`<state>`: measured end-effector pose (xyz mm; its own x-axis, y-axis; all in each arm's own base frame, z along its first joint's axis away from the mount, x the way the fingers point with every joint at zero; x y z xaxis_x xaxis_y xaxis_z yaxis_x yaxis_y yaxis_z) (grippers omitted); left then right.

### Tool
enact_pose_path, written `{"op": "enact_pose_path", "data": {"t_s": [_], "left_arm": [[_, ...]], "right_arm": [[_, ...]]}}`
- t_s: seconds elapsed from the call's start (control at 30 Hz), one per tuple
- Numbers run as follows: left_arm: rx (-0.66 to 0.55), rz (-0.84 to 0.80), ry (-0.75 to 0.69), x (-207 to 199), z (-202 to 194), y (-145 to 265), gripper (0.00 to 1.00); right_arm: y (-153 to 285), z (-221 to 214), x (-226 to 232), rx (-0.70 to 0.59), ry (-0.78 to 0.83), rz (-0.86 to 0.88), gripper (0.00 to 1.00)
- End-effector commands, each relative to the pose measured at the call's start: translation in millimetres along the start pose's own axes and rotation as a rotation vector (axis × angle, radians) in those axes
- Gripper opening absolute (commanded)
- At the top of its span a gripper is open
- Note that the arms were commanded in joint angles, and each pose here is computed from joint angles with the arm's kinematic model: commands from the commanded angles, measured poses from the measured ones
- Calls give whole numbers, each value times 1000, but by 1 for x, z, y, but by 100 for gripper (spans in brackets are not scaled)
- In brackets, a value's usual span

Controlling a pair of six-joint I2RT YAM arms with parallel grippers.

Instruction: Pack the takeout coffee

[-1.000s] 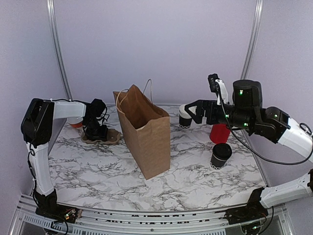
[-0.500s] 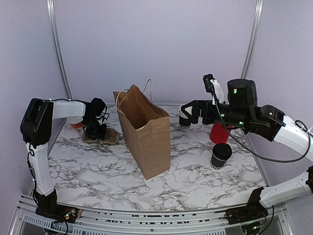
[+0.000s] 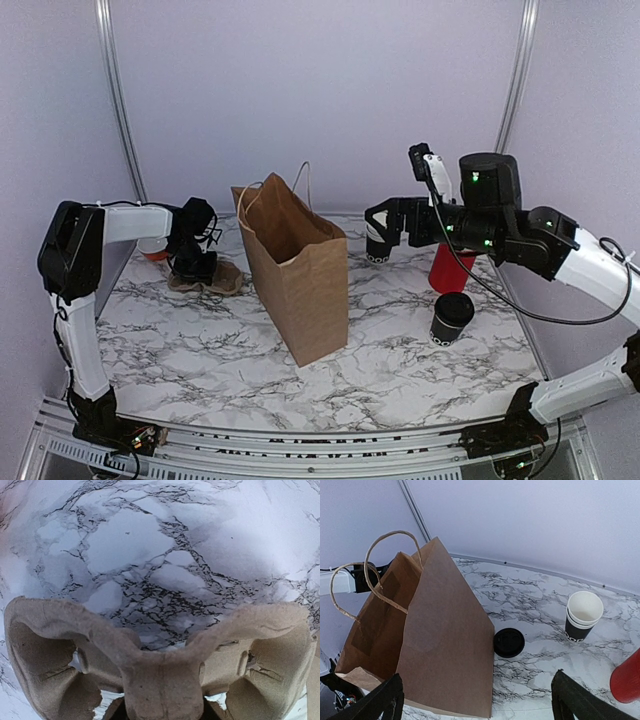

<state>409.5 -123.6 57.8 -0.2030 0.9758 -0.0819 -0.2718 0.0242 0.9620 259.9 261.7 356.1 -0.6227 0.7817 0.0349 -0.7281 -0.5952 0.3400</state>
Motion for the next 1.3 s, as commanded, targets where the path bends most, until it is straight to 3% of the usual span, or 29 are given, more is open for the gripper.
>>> {"op": "enact_pose_path", "data": {"t_s": [0.0,1.27], "left_arm": [[-11,10,10,6,1,13,30],[-245,-110,15,21,-15,137,30]], "right_arm": [[4,22,-2,-57,3,-5,100],[-7,78,12,-78,96,38,98]]}}
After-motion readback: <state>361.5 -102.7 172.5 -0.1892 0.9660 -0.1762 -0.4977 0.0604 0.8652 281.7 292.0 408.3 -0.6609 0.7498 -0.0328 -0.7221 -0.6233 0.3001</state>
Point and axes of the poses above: each gripper's point midway between its finger pads, its own y axis back along the fingers, its own x axis along the line the jaws close on, z = x × y, the point moved 2 cm from there along y, back along the fingers, and after that the axes turned 14 degrees about y, right-handed, at the moved point
